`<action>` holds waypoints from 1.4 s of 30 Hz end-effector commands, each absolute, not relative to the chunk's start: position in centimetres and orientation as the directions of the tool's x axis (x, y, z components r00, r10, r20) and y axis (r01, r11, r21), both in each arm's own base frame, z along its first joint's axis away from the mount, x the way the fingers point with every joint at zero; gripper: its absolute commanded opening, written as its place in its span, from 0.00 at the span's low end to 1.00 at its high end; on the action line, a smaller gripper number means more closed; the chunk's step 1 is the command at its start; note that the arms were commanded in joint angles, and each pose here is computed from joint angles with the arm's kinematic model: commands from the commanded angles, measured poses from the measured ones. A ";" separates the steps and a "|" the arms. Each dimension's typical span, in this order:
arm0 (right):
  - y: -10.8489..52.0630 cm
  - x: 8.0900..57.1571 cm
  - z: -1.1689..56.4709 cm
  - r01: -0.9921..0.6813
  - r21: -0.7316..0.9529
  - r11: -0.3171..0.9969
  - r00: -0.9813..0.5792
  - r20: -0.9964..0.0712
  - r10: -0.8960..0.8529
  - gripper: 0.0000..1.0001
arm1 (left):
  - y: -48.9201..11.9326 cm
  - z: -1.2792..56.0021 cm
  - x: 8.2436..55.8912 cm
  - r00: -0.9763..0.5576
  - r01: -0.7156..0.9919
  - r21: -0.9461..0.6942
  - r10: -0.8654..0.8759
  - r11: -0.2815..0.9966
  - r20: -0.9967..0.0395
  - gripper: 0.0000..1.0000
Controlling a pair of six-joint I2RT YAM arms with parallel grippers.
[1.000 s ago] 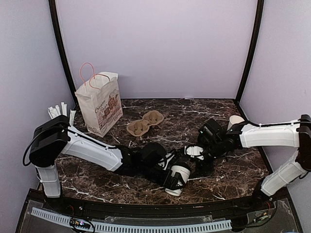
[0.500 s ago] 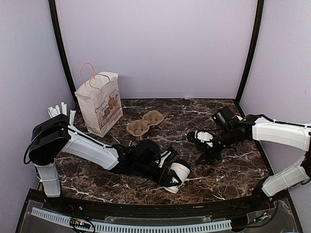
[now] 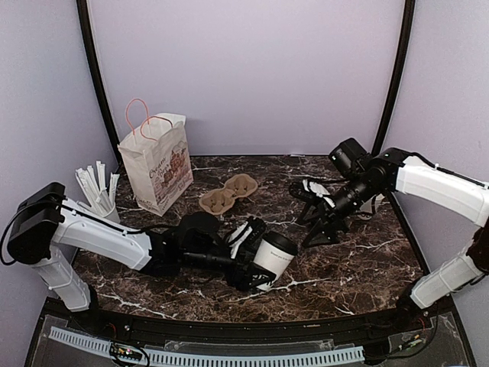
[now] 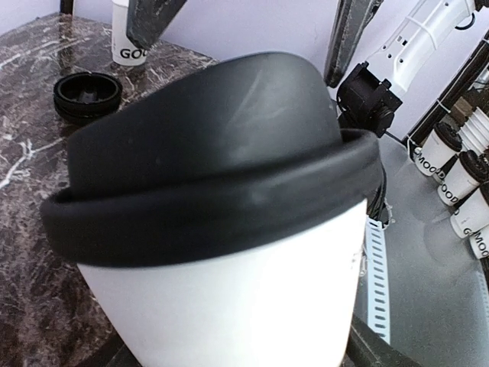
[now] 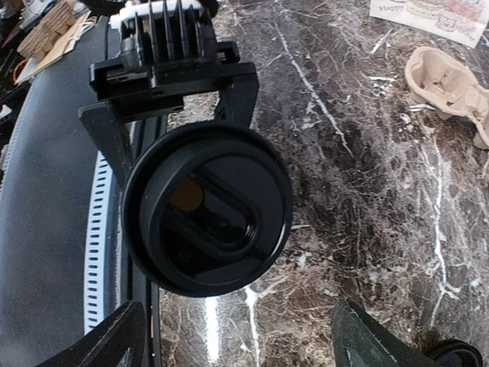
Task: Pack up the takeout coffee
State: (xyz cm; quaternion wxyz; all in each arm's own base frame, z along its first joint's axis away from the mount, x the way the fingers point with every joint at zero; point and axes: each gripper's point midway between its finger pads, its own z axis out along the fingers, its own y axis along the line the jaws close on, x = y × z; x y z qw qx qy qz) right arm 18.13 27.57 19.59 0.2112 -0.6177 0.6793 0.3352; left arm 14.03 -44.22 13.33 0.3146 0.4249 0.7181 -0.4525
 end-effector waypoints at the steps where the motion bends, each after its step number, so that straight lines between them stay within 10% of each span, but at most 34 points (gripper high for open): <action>1: 28.0 16.2 21.9 -0.950 0.307 -0.061 -0.191 -0.722 -0.665 0.88 | -43.1 15.8 15.0 -0.248 0.950 -0.178 0.272 0.257 -0.930 0.73; 32: 31.9 14.1 21.8 -0.930 0.304 -0.205 -0.076 -0.707 -0.703 0.97 | -44.3 18.2 12.1 -0.130 0.987 -0.105 0.232 0.118 -0.964 0.72; 42: 32.1 13.2 21.5 -0.900 0.351 -0.257 -0.071 -0.701 -0.709 0.84 | -44.3 17.7 13.0 -0.136 0.981 -0.097 0.242 0.168 -0.961 0.72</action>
